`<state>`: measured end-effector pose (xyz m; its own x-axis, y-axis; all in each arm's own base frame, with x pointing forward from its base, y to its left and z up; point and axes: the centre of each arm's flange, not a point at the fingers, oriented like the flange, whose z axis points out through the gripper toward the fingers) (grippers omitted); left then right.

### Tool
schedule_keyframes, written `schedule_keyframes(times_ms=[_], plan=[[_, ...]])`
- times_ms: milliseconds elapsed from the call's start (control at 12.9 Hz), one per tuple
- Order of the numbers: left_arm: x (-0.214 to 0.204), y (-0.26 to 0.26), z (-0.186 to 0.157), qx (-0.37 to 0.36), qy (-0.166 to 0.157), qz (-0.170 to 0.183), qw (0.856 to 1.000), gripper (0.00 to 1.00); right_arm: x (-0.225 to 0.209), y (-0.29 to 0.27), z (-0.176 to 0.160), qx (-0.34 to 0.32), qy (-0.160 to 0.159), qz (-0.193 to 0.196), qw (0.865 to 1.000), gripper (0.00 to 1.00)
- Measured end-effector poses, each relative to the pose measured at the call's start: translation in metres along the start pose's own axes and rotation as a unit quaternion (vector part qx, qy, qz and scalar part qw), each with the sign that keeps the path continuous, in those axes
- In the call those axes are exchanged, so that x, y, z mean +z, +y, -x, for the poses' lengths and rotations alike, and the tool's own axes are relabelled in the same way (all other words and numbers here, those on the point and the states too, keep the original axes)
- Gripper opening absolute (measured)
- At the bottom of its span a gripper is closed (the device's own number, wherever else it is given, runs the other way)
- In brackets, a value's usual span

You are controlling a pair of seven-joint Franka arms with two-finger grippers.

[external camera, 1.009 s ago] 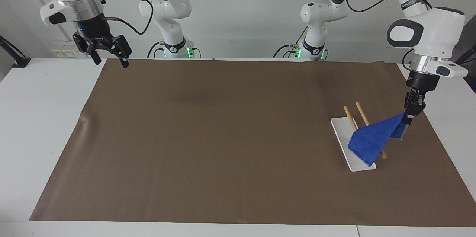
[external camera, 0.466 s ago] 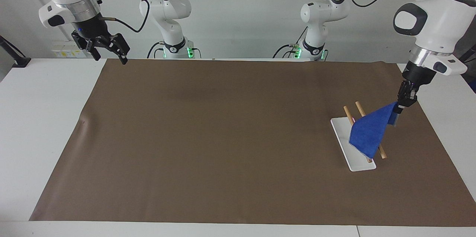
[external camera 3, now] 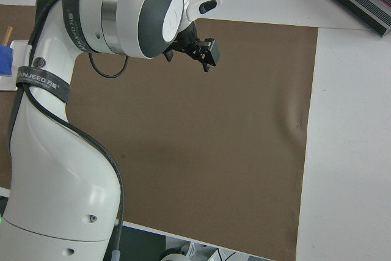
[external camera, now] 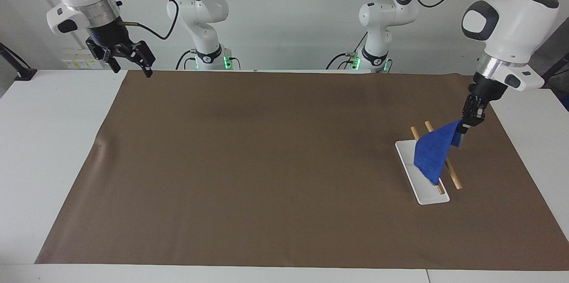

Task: Right arm passes towel to left arm to hang
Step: 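Lower the towel with the left gripper to drape over the sticks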

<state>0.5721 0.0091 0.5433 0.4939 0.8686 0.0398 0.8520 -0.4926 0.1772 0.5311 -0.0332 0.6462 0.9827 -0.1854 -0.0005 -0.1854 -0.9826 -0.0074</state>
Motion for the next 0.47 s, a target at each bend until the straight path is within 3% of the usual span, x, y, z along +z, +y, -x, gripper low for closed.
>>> schedule_keyframes(times_ms=[466], plan=[[0.022,-0.02,-0.042,-0.014,0.049,-0.007,0.999,0.02,0.0,-0.003,0.002,-0.002,-0.004,0.001,1.0,1.0]])
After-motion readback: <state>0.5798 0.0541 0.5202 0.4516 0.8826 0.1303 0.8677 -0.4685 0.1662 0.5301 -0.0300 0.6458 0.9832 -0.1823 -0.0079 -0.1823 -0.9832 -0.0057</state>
